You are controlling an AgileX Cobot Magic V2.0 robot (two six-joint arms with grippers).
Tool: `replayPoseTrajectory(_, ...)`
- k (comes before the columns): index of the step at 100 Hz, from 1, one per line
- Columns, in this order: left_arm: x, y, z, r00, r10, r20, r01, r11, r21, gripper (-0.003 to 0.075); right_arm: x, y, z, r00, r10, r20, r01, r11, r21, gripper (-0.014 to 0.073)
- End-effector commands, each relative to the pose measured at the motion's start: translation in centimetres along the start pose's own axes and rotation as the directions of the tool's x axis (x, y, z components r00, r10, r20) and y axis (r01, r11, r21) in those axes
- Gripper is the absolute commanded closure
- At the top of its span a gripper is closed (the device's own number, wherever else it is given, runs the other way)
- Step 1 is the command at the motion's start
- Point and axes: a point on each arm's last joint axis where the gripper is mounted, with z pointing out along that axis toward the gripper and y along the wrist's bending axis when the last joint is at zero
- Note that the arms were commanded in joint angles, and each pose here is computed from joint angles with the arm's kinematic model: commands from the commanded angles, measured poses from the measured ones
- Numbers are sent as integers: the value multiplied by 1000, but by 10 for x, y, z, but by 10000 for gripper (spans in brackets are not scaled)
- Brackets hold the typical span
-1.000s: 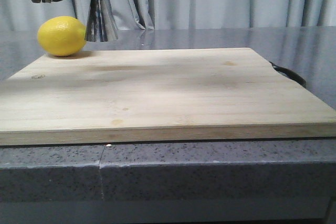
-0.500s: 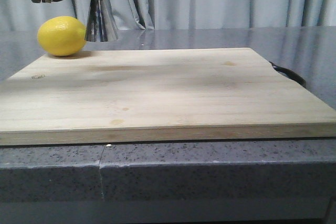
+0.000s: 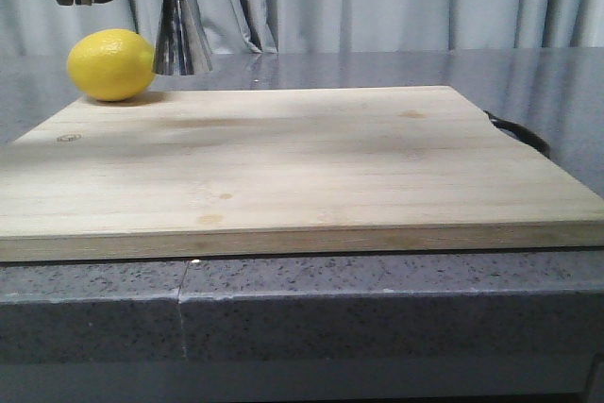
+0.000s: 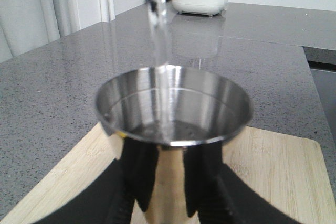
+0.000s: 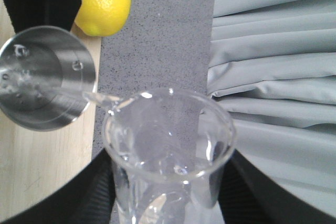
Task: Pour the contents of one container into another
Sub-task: 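Tilt the beaker with the right gripper, pouring liquid into the jigger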
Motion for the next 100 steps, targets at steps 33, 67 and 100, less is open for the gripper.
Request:
replayPoseTrajectory(33,-32,-7,-2,988,16,154,-21,999,25,514,-1,-24,-28,997,-66,47,58,985,165,271)
replayPoseTrajectory(67,-32,-7,-2,988,16,154,-21,999,25,514,-4,-24,-29,994,-97,50,87,982,167,271)
replayPoseTrajectory(100,-32,-7,-2,988,16,154,-21,999,25,514,-7,-23,-30,993,-102,60,91,982,168,271)
